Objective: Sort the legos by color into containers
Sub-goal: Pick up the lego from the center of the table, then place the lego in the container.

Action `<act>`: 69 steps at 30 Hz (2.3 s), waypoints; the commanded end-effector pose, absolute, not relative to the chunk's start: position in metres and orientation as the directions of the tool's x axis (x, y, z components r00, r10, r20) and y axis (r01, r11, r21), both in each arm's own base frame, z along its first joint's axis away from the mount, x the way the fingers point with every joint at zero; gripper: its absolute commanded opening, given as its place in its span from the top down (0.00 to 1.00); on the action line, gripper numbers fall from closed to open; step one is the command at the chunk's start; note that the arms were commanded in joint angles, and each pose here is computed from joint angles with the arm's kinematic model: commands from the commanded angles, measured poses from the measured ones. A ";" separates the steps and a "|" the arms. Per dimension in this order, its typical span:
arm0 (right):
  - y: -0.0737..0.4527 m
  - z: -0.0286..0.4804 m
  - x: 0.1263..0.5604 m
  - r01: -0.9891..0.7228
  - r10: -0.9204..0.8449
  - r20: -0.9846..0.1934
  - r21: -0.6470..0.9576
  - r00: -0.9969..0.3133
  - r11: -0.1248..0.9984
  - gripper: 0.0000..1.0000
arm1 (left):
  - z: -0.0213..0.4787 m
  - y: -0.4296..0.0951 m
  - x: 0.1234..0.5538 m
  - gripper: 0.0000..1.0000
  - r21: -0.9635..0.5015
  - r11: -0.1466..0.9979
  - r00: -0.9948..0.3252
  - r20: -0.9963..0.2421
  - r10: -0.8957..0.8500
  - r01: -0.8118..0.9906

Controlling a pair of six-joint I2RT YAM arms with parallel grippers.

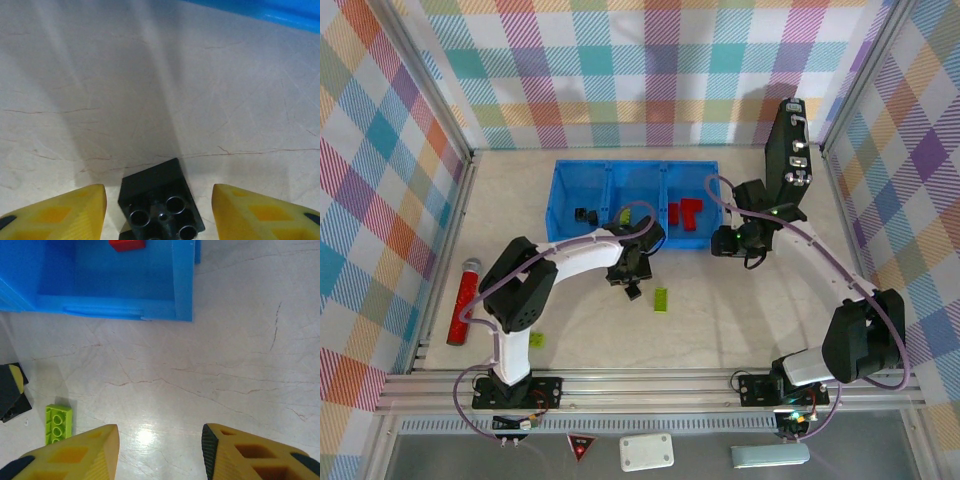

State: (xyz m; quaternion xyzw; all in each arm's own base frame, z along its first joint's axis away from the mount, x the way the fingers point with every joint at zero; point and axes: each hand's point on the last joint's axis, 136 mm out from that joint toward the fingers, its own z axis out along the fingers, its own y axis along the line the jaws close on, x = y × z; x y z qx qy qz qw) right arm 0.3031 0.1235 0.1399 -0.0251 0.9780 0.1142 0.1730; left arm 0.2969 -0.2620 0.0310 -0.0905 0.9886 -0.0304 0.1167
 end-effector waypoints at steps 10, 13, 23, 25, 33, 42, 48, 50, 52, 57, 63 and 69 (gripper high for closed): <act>0.127 0.143 0.300 -0.112 -0.017 -0.357 0.247 -0.934 0.962 0.51 | 0.019 -0.272 0.282 0.55 -0.074 0.983 -0.966 -0.186 -0.180 -0.169; 0.127 0.142 0.300 -0.113 -0.017 -0.355 0.251 -0.935 0.962 0.51 | 0.019 -0.272 0.282 0.58 -0.071 0.984 -0.966 -0.187 -0.176 -0.165; 0.126 0.142 0.299 -0.111 -0.017 -0.354 0.248 -0.935 0.962 0.51 | 0.031 -0.268 0.286 0.65 -0.046 0.991 -0.967 -0.220 -0.130 -0.123; 0.127 0.143 0.298 -0.112 -0.018 -0.354 0.249 -0.935 0.962 0.51 | 0.037 -0.267 0.288 0.66 -0.043 0.993 -0.965 -0.235 -0.115 -0.107; 0.127 0.143 0.297 -0.109 -0.015 -0.348 0.252 -0.937 0.962 0.51 | 0.060 -0.263 0.294 0.67 -0.020 0.998 -0.959 -0.279 -0.055 -0.051; 0.128 0.142 0.293 -0.088 0.005 -0.328 0.271 -0.945 0.959 0.51 | 0.077 -0.250 0.296 0.67 -0.011 1.000 -0.955 -0.295 -0.018 -0.015; 0.131 0.138 0.288 -0.058 0.038 -0.302 0.301 -0.953 0.952 0.52 | 0.086 -0.235 0.299 0.67 -0.019 1.000 -0.952 -0.305 -0.004 0.002; 0.132 0.137 0.287 -0.048 0.046 -0.294 0.306 -0.955 0.951 0.52 | 0.089 -0.228 0.301 0.67 -0.017 1.000 -0.952 -0.305 0.002 0.007; 0.132 0.135 0.284 -0.037 0.054 -0.285 0.306 -0.957 0.951 0.52 | 0.092 -0.221 0.303 0.67 -0.018 1.000 -0.952 -0.306 0.008 0.015; 0.132 0.130 0.278 -0.013 0.068 -0.261 0.298 -0.963 0.955 0.52 | 0.097 -0.203 0.307 0.67 -0.024 0.999 -0.953 -0.303 0.015 0.023; 0.131 0.128 0.272 0.013 0.083 -0.247 0.273 -0.965 0.962 0.52 | 0.100 -0.182 0.313 0.67 -0.053 0.998 -0.955 -0.296 0.004 0.020; 0.131 0.129 0.266 0.035 0.096 -0.242 0.243 -0.966 0.969 0.52 | 0.100 -0.161 0.324 0.67 -0.090 0.996 -0.958 -0.285 -0.018 0.008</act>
